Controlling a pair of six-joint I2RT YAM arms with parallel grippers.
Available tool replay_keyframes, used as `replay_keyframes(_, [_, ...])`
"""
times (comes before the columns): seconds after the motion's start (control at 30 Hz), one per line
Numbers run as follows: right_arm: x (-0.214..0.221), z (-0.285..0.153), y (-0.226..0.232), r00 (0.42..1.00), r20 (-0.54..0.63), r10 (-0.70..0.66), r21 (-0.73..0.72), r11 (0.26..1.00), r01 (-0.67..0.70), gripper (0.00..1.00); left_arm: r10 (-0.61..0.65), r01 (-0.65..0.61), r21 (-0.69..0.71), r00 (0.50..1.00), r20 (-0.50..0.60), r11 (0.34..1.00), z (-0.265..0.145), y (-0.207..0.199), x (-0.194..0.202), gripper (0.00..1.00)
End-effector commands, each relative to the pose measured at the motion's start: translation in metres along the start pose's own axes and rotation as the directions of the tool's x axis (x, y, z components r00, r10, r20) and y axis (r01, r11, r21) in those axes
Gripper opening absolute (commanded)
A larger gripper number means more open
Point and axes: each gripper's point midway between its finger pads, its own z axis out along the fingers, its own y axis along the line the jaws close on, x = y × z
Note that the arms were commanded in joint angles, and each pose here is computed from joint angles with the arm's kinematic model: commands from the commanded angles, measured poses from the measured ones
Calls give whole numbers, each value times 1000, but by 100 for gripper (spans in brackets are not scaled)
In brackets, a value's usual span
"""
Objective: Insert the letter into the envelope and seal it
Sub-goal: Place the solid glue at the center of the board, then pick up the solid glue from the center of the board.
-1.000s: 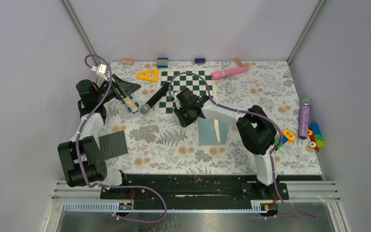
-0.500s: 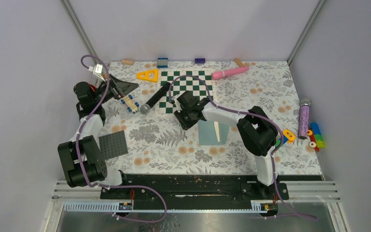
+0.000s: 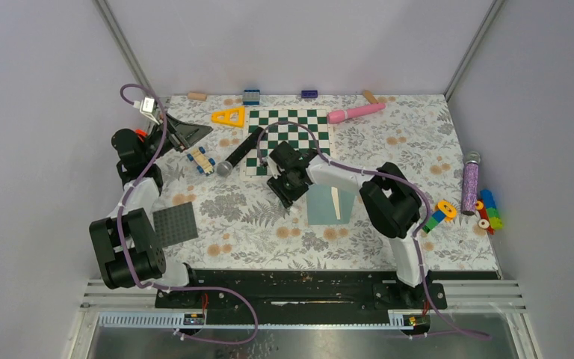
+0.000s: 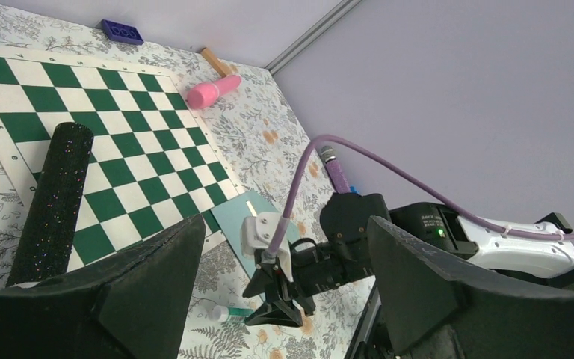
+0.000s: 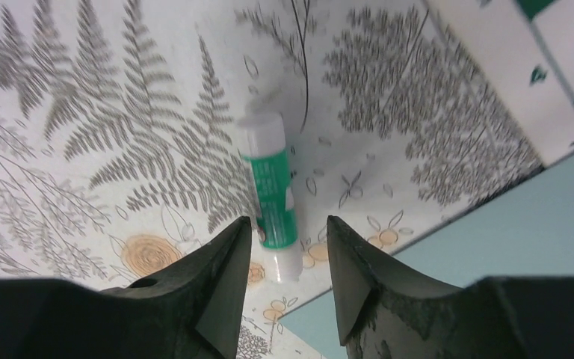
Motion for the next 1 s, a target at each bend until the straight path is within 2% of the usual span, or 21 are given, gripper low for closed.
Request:
replay_keyframes(0.0, [-19,-7,10,999,-48,-27,-31,999,25,50,46,-45,33,999,-1,998,-3,-4,-1,81])
replay_keyframes(0.33, [2,3,10,975,-215,-48,10,999,52,54,45,-45,39,999,10,998,-5,-6,-3,81])
replay_keyframes(0.6, [-1,17,23,963,-249,-98,-11,995,98,50,34,-34,50,999,15,998,-6,-7,-4,81])
replay_keyframes(0.77, [-3,21,18,954,-282,-103,16,994,112,36,32,-33,49,999,13,998,-7,-6,-2,82])
replay_keyframes(0.83, [-3,22,14,951,-290,-108,38,992,124,26,33,-34,50,999,15,998,-7,-5,-2,82])
replay_keyframes(0.93, [-4,19,15,951,-289,-113,29,992,126,1,30,-31,61,999,17,998,-7,-6,-2,82])
replay_keyframes(0.97, [-6,15,17,953,-280,-117,20,992,128,0,26,-27,67,1000,17,997,-7,-7,-1,82])
